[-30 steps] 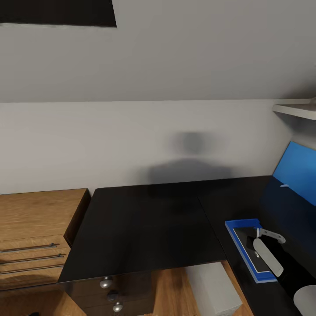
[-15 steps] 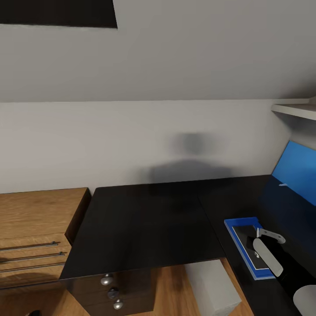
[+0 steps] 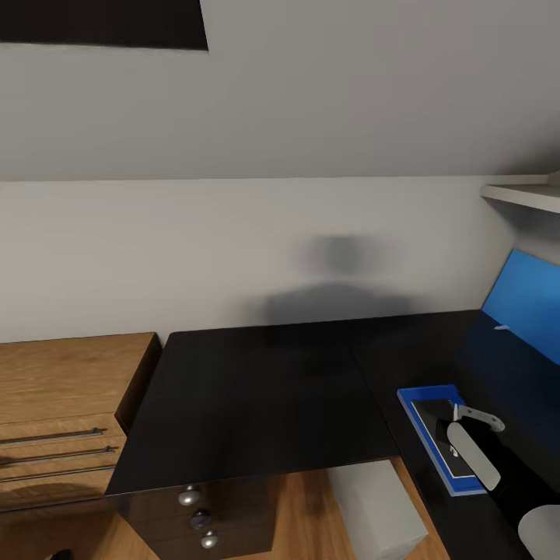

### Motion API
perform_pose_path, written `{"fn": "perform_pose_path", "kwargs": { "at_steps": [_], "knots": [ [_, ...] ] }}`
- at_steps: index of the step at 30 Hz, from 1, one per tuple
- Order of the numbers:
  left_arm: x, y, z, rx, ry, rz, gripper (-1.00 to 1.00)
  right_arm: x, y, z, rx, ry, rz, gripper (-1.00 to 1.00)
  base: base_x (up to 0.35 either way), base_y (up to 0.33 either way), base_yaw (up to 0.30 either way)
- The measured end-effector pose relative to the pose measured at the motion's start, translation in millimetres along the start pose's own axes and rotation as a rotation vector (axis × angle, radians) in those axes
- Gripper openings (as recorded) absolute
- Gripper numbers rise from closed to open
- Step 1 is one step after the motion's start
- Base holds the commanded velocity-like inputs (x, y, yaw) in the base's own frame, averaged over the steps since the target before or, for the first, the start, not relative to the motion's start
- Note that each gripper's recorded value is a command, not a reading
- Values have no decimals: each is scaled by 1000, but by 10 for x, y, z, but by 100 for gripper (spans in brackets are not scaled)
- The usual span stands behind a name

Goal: In the bedroom, organize the workspace by keeping the computer under the desk, ensuring the monitor is on the desk, placing the keyboard on the desk next to the monitor, placing the mouse on the desk next to the keyboard, moving the folder from the swivel chair onto the desk next to the mouse, stacking the notebook on top of the folder with the pen on top of the notebook, and positioning the swivel chair next to the desk.

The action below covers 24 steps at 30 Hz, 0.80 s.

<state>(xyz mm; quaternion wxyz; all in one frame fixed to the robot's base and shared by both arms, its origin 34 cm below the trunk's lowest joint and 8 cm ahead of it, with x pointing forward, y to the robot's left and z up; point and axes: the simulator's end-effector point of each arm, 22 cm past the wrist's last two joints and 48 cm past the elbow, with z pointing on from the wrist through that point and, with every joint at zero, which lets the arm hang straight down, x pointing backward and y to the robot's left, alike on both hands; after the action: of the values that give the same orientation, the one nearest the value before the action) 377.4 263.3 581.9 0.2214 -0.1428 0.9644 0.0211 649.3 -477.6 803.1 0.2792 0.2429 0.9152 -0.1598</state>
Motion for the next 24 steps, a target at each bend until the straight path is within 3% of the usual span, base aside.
{"fn": "perform_pose_path", "kwargs": {
  "at_steps": [24],
  "knots": [
    [-20, -4, -68, 3, 0, 0, 100, -59, -12, -71, 2, -10, -9, 100, 0, 0, 0]
  ]
}}
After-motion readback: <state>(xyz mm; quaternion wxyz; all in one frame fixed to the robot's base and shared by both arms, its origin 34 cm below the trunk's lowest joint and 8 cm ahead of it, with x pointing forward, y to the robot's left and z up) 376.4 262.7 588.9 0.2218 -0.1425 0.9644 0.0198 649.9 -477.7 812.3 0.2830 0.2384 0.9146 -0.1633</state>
